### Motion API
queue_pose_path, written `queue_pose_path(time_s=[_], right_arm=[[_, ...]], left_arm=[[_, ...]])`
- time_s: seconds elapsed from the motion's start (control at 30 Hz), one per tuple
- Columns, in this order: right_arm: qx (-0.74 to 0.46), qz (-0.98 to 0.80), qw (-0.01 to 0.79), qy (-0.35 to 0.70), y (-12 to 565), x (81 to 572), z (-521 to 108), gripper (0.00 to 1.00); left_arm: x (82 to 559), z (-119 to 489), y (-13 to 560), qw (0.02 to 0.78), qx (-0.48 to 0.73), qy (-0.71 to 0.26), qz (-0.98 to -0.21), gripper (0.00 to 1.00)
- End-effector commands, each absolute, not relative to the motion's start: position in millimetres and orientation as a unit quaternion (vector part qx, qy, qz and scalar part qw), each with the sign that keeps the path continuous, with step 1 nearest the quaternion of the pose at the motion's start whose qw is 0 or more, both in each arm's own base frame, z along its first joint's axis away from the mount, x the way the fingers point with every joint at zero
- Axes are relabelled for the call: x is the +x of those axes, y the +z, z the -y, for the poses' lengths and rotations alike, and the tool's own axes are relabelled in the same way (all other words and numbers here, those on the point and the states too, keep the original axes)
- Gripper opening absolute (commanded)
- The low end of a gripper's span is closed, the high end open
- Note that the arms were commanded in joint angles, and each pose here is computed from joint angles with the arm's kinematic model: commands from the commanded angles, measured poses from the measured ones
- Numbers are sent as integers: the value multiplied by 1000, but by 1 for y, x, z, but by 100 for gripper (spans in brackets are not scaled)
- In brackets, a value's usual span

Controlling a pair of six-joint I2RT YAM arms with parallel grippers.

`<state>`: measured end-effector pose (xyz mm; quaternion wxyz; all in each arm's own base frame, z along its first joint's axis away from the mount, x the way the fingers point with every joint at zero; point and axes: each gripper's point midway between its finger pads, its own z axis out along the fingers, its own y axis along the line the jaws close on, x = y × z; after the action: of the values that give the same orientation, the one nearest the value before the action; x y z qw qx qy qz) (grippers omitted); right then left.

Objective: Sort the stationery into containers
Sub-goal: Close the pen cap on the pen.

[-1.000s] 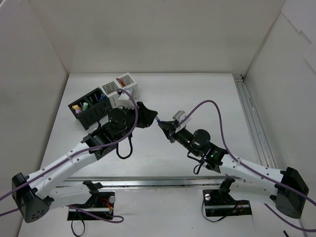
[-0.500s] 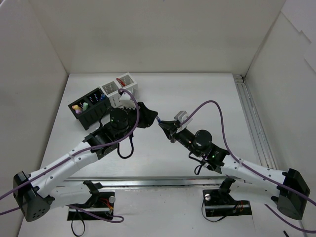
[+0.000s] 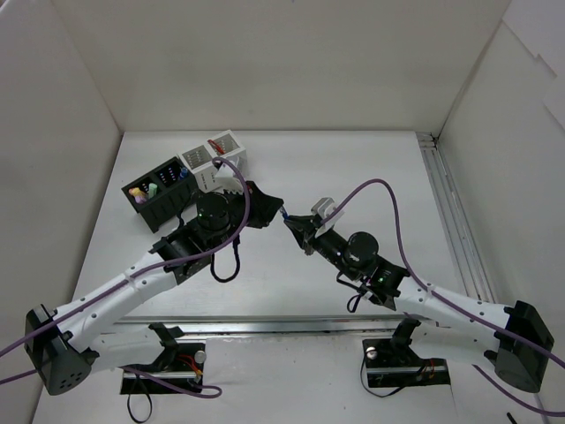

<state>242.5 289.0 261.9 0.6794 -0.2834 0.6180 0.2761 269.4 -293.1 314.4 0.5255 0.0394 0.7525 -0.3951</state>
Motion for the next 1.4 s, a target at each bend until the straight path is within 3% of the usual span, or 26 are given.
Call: queue_pose_path(time_s=[0.0,0.5,0.87,1.37], right_arm=[[-228,-556,743,293,331,248,-285,0],[-176,-517,779,308,356,242,-265,0],[-142,-483,809,302,376,242,-250,0],[-108,-454,843,267,406,248,-233,0]], left_arm=[[270,298,335,538,35,-425,-727,0],[267,296,306,496,-34,-449,-743,0],[259,321,290,440,-10,-490,-753,0],[247,348,254,408,41,-457,-789,0]])
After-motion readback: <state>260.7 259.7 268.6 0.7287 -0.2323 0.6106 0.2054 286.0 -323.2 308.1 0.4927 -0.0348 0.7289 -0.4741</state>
